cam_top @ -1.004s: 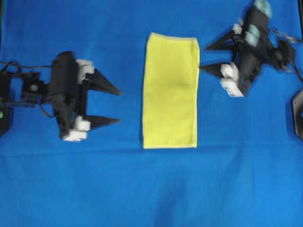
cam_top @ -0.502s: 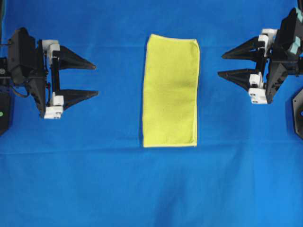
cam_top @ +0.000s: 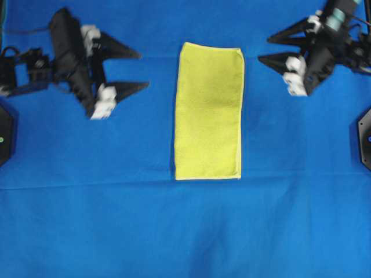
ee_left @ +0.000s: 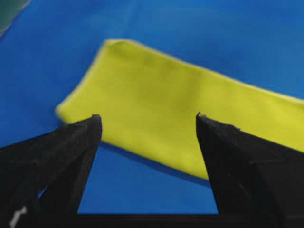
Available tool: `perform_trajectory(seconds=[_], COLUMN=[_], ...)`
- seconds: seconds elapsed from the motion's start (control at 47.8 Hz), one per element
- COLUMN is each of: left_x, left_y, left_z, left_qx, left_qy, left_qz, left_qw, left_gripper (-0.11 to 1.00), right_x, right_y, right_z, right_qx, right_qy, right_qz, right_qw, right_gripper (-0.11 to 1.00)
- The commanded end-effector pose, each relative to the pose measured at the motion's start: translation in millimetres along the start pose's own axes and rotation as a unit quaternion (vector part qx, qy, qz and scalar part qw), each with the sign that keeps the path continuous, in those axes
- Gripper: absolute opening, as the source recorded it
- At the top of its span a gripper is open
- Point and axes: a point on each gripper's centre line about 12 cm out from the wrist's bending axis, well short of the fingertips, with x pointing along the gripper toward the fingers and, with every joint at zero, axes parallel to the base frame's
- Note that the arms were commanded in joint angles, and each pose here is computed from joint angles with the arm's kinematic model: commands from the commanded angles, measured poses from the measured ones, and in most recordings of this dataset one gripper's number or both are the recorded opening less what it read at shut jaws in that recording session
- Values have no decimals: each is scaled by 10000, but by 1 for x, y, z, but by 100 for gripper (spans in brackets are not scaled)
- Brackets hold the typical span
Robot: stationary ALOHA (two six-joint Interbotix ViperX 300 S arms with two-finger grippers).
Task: Fold the yellow towel.
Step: 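Move both grippers to the strip's top corners and grasp them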
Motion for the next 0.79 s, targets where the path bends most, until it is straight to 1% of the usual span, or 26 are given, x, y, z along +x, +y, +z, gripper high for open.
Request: perform_trajectory(seconds=[0.0, 0.105, 0.335, 0.439, 0.586, 0.774], left_x=[19, 42, 95, 114, 134, 145], left_y=[15, 28, 44, 52, 64, 74], left_z=[9, 0, -31, -44, -58, -71], left_qx=[-57, -82, -136, -154, -192, -231], left_qy=[29, 236, 667, 802, 935, 1052], left_qz=[214, 384, 532, 593, 704, 792], left_qw=[9998, 9989, 9963, 9949, 9929, 9910], left_gripper=[76, 76, 76, 76, 76, 76], right_x=[15, 36, 76, 89, 105, 117], right_y=[-9, -16, -35, -36, -37, -47], right_z=[10, 5, -19, -28, -36, -45], right_qx=[-5, -40, 4, 13, 30, 119], right_qy=[125, 540, 1173, 1269, 1263, 1370], right_qz=[-184, -365, -597, -567, -474, -560], right_qw=[9998, 9979, 9913, 9903, 9909, 9889], right_gripper=[62, 62, 62, 61, 61, 60])
